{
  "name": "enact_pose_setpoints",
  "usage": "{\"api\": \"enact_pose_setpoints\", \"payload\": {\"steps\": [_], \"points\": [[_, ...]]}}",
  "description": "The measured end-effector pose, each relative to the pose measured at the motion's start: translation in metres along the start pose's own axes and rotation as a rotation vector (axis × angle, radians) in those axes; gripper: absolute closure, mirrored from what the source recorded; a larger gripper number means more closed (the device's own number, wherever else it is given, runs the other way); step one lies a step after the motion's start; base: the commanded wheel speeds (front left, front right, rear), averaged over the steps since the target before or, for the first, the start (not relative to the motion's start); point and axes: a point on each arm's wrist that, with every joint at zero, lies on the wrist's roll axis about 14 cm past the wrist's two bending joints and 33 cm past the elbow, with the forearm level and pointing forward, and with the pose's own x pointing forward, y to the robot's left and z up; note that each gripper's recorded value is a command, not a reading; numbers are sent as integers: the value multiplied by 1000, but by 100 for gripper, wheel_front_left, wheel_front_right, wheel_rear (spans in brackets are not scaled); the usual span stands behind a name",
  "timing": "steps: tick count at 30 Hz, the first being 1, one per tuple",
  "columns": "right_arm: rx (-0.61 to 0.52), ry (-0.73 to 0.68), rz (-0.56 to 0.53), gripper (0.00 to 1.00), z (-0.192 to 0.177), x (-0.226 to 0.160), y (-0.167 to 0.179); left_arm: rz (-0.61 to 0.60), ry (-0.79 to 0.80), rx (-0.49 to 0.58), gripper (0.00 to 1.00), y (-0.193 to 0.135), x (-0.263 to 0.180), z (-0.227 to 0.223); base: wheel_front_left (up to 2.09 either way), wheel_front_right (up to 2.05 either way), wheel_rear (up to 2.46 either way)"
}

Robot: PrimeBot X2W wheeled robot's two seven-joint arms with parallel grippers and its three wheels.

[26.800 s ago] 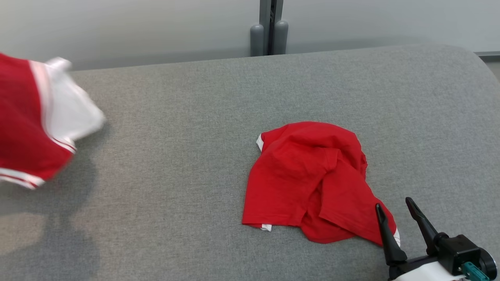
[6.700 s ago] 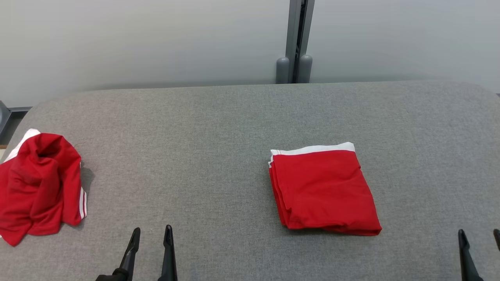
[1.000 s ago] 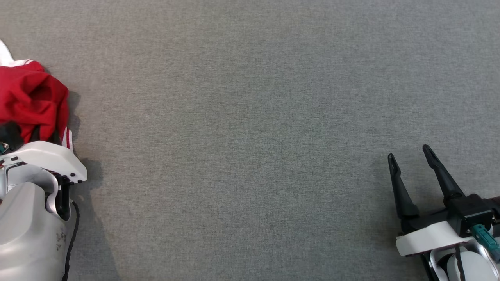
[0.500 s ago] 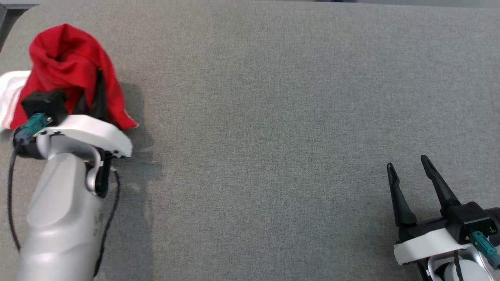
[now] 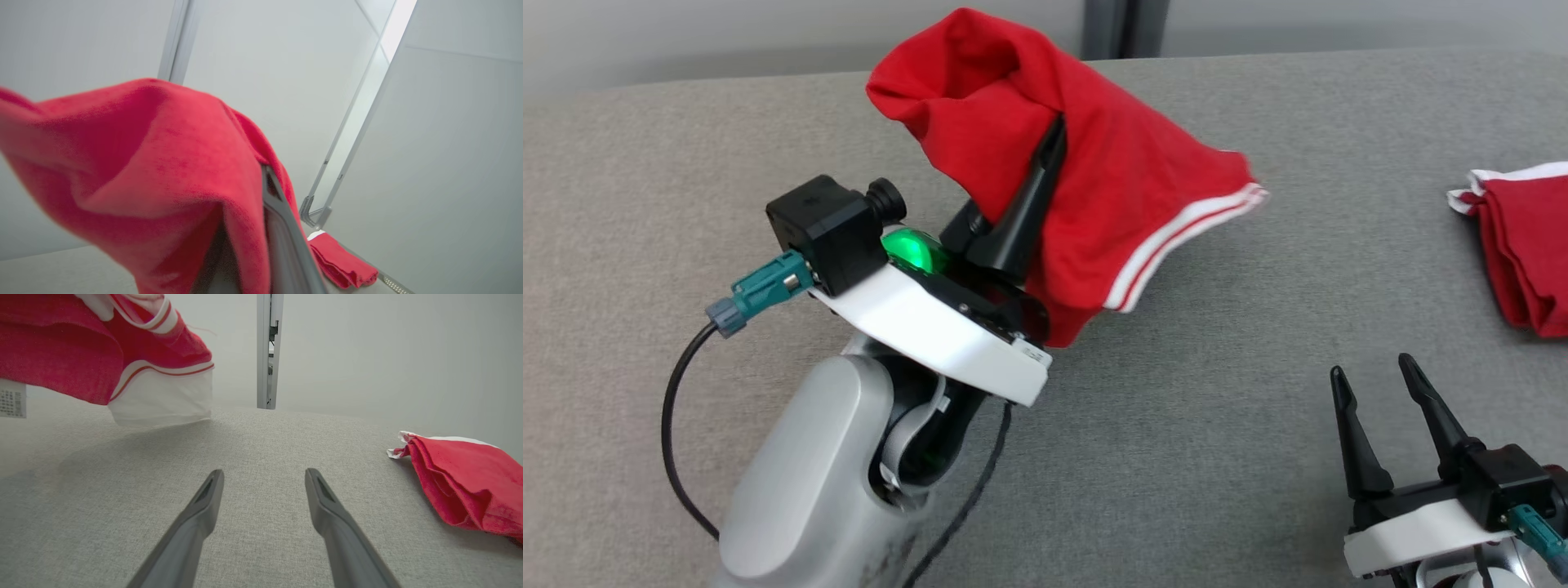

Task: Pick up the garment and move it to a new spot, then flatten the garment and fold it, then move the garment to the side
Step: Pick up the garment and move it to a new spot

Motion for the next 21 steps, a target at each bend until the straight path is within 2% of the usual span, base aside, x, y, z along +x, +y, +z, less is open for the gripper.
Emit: {"api": "enact_pose_setpoints", "payload": {"steps": [4, 6, 8, 11, 15, 16, 17, 18, 20, 21], "points": [[8, -1, -67, 0, 2, -17, -20, -95, -25, -230, 100, -55, 5, 4, 0, 0, 0], [9, 3, -100, 0, 2, -27, -29, -104, -1, -331, 100, -72, 6, -3, 0, 0, 0], [10, 2, -136, 0, 3, -35, -39, -90, 47, -378, 100, -80, 7, -19, 0, 0, 0], [11, 10, -172, 0, 1, -47, -48, 49, 133, -406, 100, -56, 5, -55, 0, 0, 0], [15, 9, -190, 0, 2, -53, -52, 382, 314, -433, 100, 18, -27, -132, 0, 0, 0], [16, 9, -190, 0, 2, -54, -52, 438, 353, -386, 100, 35, -37, -146, 0, 0, 0], [16, 9, -190, 0, 2, -54, -52, 438, 353, -386, 100, 35, -37, -146, 0, 0, 0], [18, 9, -190, 0, 2, -54, -52, 501, 374, -354, 97, 53, -46, -156, 0, 0, 0], [20, 9, -190, 0, 2, -55, -51, 579, 408, -296, 55, 77, -61, -169, 0, 0, 0], [21, 8, -188, 0, 2, -55, -51, 593, 413, -285, 2, 82, -64, -173, 0, 0, 0]]}}
